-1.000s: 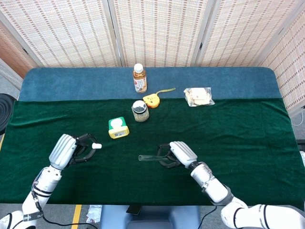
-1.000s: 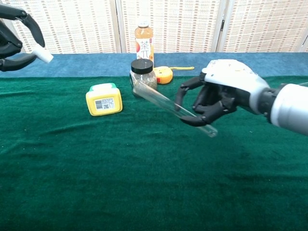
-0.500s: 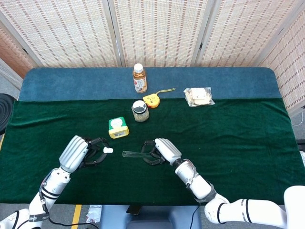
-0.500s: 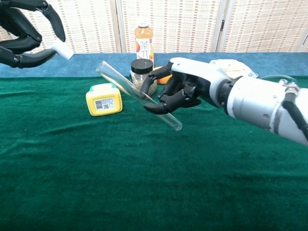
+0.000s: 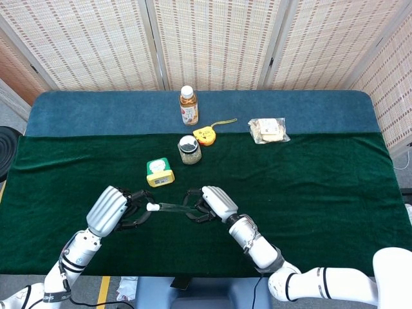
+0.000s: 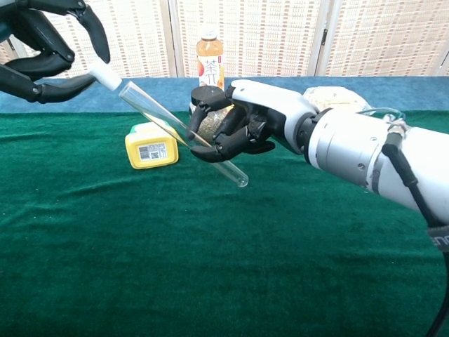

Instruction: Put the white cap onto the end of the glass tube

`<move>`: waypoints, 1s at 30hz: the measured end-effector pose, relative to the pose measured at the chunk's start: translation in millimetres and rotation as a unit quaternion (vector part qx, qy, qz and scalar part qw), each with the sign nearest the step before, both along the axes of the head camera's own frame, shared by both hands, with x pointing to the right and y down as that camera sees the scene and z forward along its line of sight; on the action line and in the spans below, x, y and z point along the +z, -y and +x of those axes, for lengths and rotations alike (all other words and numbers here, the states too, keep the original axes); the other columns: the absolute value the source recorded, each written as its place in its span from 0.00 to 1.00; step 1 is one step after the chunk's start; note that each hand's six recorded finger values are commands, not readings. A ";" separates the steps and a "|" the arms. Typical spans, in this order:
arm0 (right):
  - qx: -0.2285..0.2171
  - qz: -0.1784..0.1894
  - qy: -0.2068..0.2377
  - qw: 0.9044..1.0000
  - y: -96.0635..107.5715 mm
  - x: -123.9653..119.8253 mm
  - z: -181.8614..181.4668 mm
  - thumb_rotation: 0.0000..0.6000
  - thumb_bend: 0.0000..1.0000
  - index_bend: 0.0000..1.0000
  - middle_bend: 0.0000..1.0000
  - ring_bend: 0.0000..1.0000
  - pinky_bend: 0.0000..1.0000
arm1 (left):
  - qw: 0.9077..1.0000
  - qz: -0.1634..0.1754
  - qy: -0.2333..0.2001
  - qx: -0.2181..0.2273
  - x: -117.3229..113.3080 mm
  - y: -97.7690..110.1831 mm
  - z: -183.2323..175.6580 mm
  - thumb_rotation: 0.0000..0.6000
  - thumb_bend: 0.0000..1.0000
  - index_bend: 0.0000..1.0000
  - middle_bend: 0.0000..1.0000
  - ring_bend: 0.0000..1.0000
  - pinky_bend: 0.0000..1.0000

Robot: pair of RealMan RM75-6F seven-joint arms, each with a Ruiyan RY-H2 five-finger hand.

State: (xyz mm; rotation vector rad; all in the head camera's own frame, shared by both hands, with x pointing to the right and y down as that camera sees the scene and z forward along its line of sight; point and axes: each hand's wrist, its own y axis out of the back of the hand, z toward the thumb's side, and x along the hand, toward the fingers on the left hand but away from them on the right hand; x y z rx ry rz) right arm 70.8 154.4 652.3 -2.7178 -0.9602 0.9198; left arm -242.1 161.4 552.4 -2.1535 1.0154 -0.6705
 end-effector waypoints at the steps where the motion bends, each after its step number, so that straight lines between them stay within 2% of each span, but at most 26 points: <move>1: 0.000 0.001 0.000 1.000 0.0 0.0 -0.3 1.00 0.63 0.84 1.00 1.00 1.00 | 1.000 0.000 -0.001 0.000 -0.2 -0.3 0.8 1.00 0.48 0.61 1.00 0.96 0.84; 30: 0.012 0.000 0.012 1.000 0.1 -0.4 -6.8 1.00 0.63 0.84 1.00 1.00 1.00 | 1.000 0.003 -0.003 0.003 -0.8 -3.2 7.3 1.00 0.48 0.61 1.00 0.96 0.84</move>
